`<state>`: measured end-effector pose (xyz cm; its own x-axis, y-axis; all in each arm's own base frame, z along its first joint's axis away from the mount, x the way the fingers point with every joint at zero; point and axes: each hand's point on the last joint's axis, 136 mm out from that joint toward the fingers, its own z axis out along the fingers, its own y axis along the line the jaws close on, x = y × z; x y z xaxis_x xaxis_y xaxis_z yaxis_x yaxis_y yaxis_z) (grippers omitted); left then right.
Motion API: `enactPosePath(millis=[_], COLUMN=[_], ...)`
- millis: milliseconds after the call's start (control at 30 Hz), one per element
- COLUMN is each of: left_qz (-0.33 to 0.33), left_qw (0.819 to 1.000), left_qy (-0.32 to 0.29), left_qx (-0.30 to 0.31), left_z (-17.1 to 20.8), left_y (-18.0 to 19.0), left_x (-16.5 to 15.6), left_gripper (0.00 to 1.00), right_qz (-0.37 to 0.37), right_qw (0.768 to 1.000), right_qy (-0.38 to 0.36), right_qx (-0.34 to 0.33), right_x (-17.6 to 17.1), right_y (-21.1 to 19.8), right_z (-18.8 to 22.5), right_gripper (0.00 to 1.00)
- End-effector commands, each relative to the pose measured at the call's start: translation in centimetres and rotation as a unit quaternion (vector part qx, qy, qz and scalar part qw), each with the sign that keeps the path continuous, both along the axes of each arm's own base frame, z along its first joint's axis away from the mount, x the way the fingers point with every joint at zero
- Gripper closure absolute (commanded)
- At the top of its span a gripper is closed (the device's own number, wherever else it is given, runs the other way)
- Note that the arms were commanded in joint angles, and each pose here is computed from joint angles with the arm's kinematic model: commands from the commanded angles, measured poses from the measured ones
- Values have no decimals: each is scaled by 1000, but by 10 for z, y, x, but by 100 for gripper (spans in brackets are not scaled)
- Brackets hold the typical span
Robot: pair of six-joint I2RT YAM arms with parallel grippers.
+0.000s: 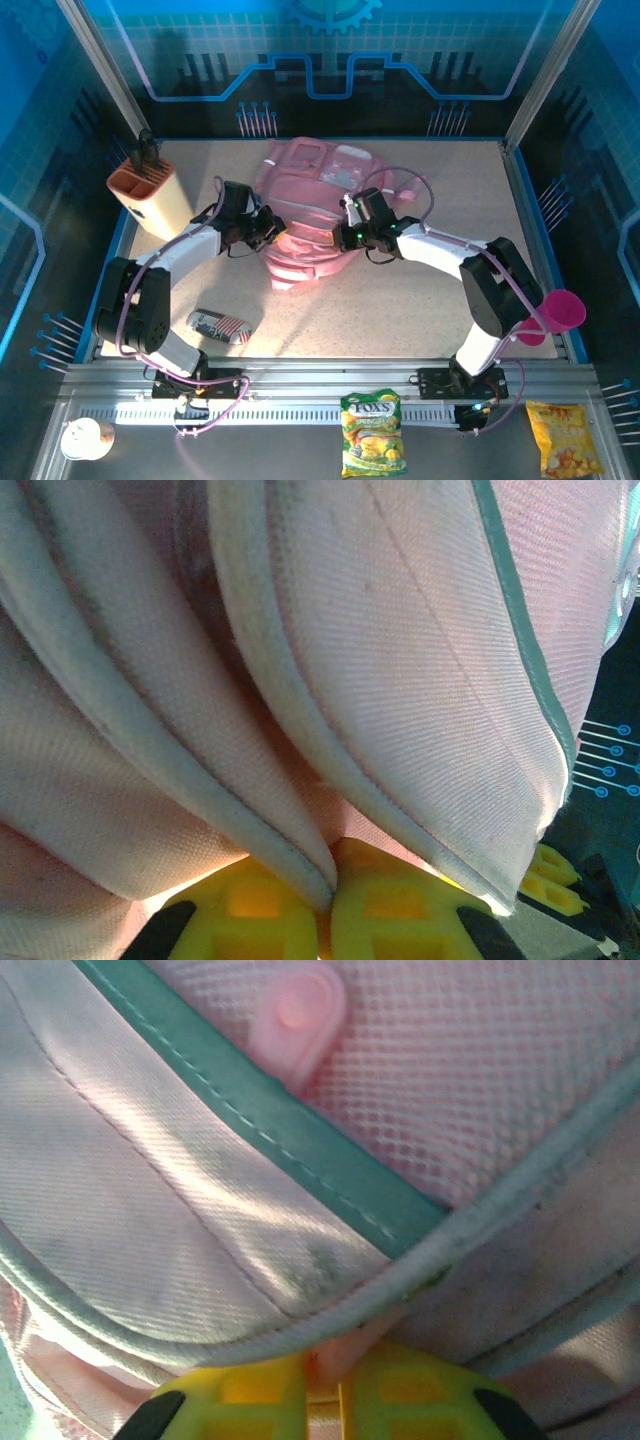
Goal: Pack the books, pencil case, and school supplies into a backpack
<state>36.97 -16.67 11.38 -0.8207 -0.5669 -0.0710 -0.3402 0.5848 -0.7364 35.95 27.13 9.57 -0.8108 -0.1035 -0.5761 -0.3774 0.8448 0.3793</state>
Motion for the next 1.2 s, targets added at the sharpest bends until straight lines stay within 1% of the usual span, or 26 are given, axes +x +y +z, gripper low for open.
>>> enactPosePath(millis=[0,200,300,433,500,533,667,767,1000,1167], left_qz=[-40,-40,-39,-40,-40,-40,-40,-40,-39,-40], left_qw=[999,999,999,999,999,999,999,999,999,999], left_qy=[-20,-19,-19,-20,-21,-21,-21,-22,-20,-18], left_qx=[-27,-27,-28,-28,-27,-27,-26,-26,-27,-28], left_z=[17,17,17,18,19,19,19,19,19,18], left_y=[-18,-19,-19,-19,-19,-19,-19,-19,-19,-19], left_x=[-2,0,1,2,1,2,1,2,3,2], left_gripper=[96,96,96,96,96,96,96,96,96,96], right_qz=[-28,-48,-35,-10,-11,-15,-21,-9,-2,0], right_qw=[998,997,997,997,996,996,995,995,994,995], right_qy=[-42,-45,-51,-54,-51,-50,-53,-66,-62,-53], right_qx=[-21,-52,-53,-58,-66,-72,-86,-77,-85,-90], right_x=[8,3,1,-1,-1,1,2,2,14,19], right_y=[-14,-32,-30,-29,-32,-35,-43,-39,-34,-31], right_z=[15,11,13,11,9,8,11,19,16,10], right_gripper=[90,95,98,98,95,91,68,60,60,67])
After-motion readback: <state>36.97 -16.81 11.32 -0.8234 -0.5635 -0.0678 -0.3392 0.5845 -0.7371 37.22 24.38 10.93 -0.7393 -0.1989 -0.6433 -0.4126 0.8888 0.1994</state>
